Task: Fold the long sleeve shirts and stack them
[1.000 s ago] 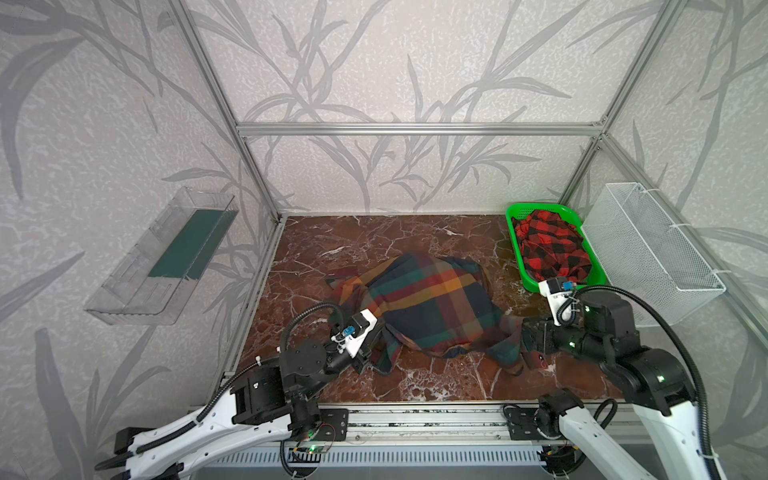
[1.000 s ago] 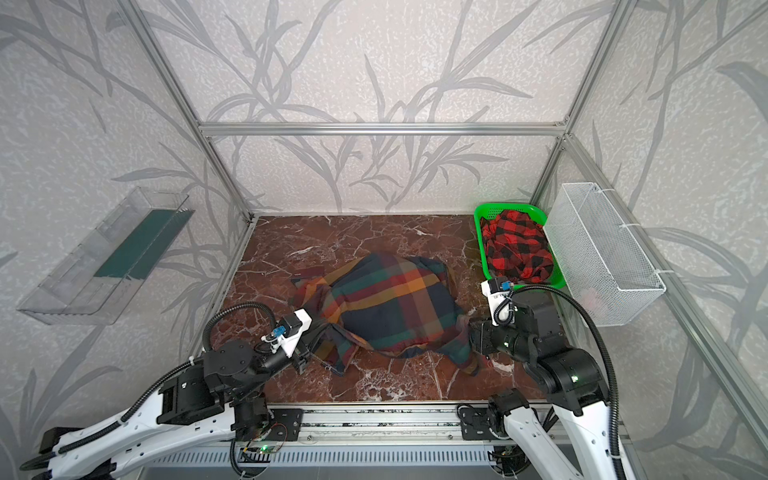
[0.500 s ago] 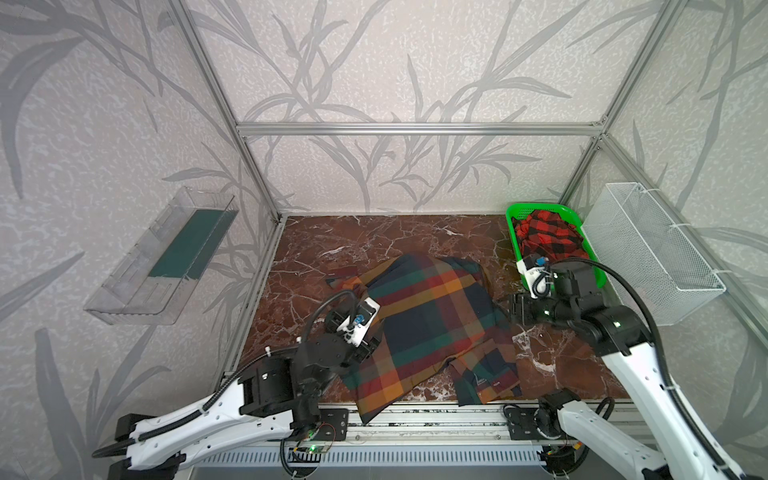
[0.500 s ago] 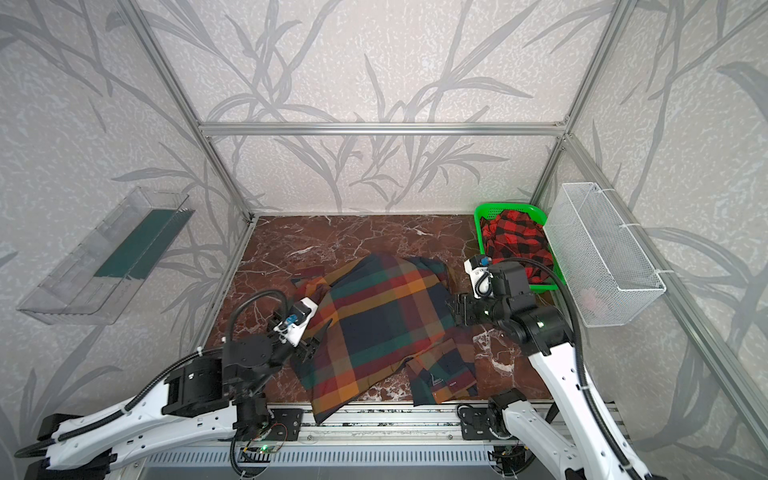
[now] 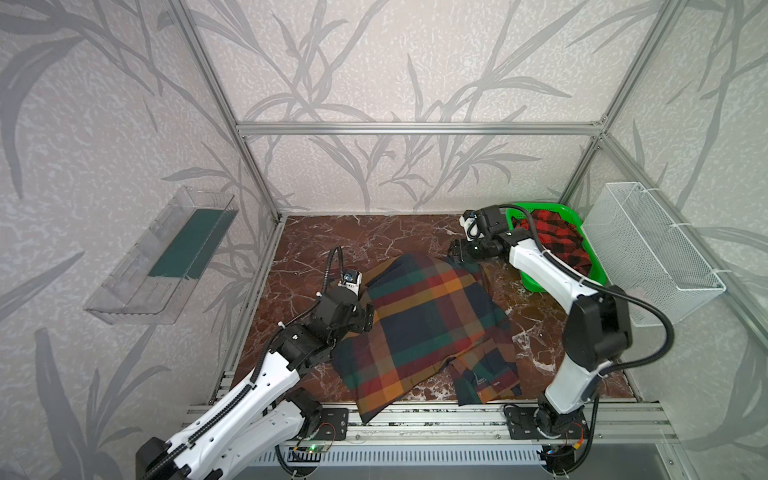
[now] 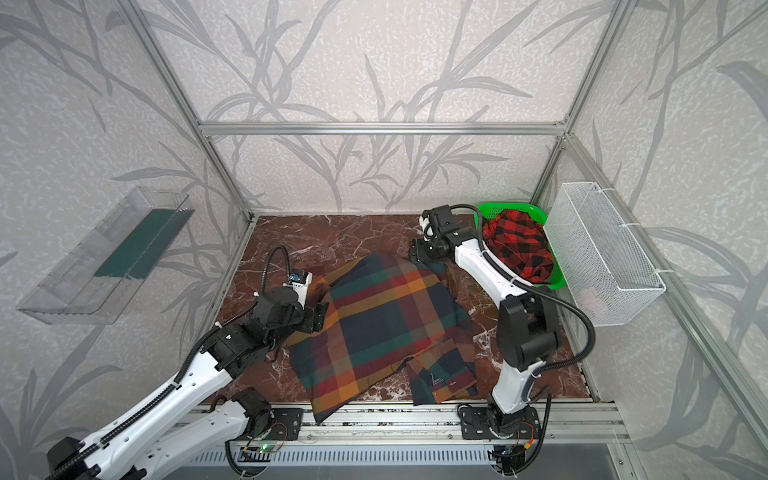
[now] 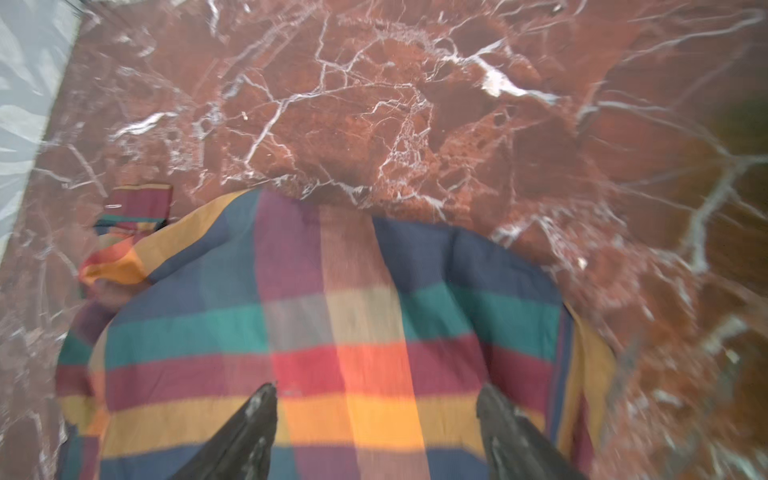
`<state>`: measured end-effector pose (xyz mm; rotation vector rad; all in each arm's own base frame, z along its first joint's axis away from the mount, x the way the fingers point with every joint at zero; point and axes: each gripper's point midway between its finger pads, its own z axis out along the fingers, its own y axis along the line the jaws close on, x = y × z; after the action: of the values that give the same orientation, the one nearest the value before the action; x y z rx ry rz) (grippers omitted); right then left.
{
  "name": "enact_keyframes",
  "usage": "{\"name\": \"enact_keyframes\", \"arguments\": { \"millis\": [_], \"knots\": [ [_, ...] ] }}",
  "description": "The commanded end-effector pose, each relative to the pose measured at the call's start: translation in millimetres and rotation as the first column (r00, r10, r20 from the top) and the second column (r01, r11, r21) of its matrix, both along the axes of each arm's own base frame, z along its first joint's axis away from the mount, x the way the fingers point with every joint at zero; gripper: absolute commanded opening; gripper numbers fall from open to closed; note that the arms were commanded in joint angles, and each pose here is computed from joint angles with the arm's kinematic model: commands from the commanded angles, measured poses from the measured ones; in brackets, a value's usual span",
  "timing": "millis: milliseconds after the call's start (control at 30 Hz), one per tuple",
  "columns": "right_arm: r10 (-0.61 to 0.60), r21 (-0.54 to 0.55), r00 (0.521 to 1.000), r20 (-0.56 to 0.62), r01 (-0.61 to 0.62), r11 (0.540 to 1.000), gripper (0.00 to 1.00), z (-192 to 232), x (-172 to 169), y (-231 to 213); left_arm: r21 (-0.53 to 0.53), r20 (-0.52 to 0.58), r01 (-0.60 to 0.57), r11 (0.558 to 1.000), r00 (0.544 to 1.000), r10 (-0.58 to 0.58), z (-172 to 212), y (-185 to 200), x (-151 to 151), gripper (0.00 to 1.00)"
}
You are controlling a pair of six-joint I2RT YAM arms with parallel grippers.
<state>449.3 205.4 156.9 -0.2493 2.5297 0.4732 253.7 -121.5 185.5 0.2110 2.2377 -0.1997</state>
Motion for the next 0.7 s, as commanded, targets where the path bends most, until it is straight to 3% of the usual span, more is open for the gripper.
{"name": "enact_keyframes", "arguments": {
  "millis": [0, 200, 333, 433, 533, 600, 667],
  "knots": [
    [0.08, 0.017, 0.997, -0.017, -0.08, 0.997, 0.77, -18, 17, 23, -0.077, -0.087, -0.046, 0.996, 0.995, 0.039, -8, 2, -3, 0.83],
    [0.146, 0.022, 0.986, -0.085, -0.145, 0.989, 0.77, -62, 27, 41, -0.122, -0.113, -0.087, 0.989, 0.991, 0.073, -11, 9, 3, 0.84],
    [0.197, 0.055, 0.971, -0.137, -0.192, 0.98, 0.71, -85, 20, 52, -0.144, -0.121, -0.107, 0.984, 0.989, 0.09, -11, 13, 6, 0.83],
    [0.217, 0.076, 0.961, -0.169, -0.207, 0.975, 0.56, -95, 13, 58, -0.156, -0.124, -0.119, 0.981, 0.987, 0.1, -10, 15, 8, 0.83],
    [0.224, 0.077, 0.961, -0.164, -0.214, 0.974, 0.26, -94, 8, 60, -0.164, -0.124, -0.126, 0.978, 0.987, 0.107, -9, 18, 10, 0.83],
    [0.224, 0.059, 0.964, -0.145, -0.217, 0.974, 0.11, -84, 3, 59, -0.168, -0.125, -0.134, 0.977, 0.986, 0.114, -9, 20, 10, 0.83],
    [0.23, 0.045, 0.969, -0.086, -0.226, 0.973, 0.04, -66, -3, 60, -0.172, -0.126, -0.138, 0.975, 0.985, 0.117, -9, 21, 11, 0.83]
  ]
}}
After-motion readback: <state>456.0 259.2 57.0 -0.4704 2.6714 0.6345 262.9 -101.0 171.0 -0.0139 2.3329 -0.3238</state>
